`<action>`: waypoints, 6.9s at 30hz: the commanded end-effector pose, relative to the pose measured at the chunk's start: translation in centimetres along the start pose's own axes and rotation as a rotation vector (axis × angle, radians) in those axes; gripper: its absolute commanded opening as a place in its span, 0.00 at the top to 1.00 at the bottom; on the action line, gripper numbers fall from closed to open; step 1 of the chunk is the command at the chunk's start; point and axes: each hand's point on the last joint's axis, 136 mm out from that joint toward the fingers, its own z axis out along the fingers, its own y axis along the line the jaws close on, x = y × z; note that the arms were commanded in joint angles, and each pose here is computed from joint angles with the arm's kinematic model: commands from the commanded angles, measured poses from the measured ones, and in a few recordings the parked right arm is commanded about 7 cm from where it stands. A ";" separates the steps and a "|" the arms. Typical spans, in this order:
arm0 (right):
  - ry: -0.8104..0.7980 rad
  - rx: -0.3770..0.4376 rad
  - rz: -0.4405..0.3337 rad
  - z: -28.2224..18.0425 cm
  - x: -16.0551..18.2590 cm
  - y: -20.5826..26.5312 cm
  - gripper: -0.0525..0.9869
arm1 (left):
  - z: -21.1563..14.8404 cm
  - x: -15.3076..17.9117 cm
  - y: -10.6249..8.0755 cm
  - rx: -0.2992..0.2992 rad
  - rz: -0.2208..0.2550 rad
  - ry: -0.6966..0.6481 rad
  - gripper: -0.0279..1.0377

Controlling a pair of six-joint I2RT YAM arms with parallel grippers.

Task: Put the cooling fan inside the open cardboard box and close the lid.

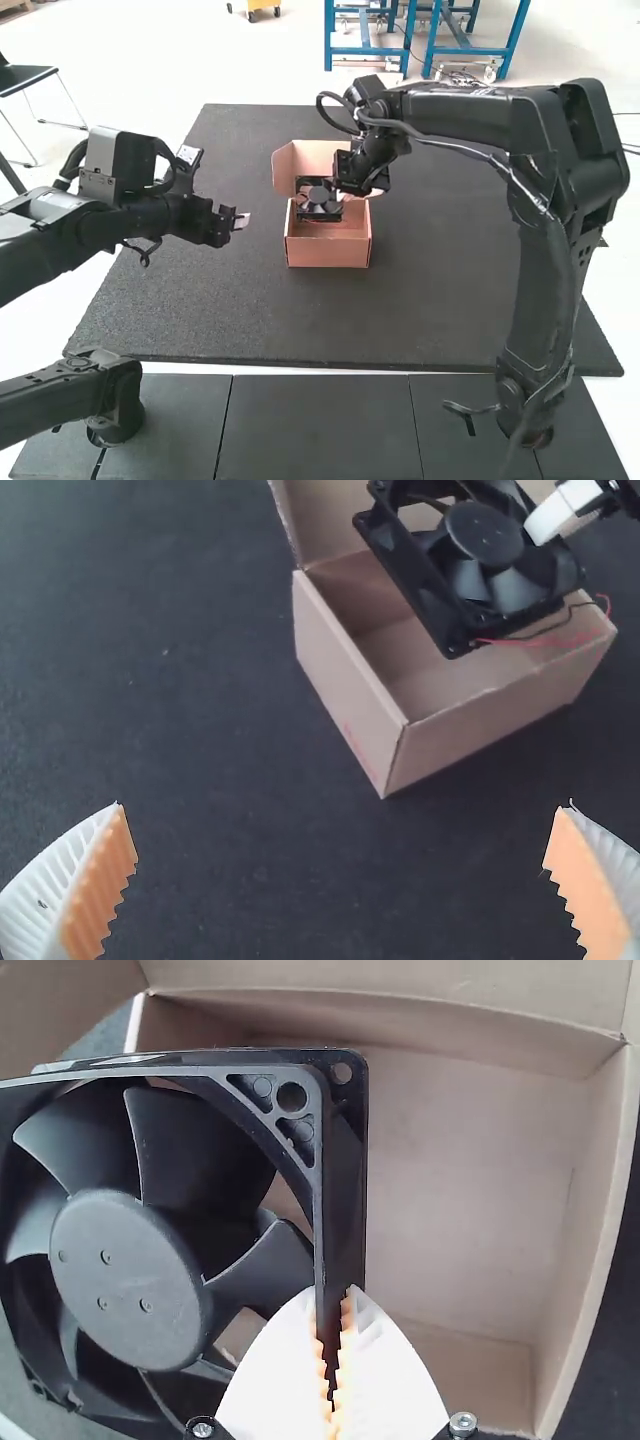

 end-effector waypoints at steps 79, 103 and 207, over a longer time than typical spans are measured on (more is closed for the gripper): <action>0.179 -0.024 -0.148 1.1 -1.6 -0.5 0.41 | 0.2 -2.0 -0.3 0.022 -0.050 -0.081 0.07; -0.123 0.033 -0.333 -9.7 -4.3 -4.4 0.39 | 4.8 -6.3 6.1 -0.253 -0.102 -0.092 0.07; -0.468 -0.023 -0.255 -5.5 -8.4 -6.7 0.95 | 16.4 -9.4 5.4 -0.172 -0.108 -0.104 0.07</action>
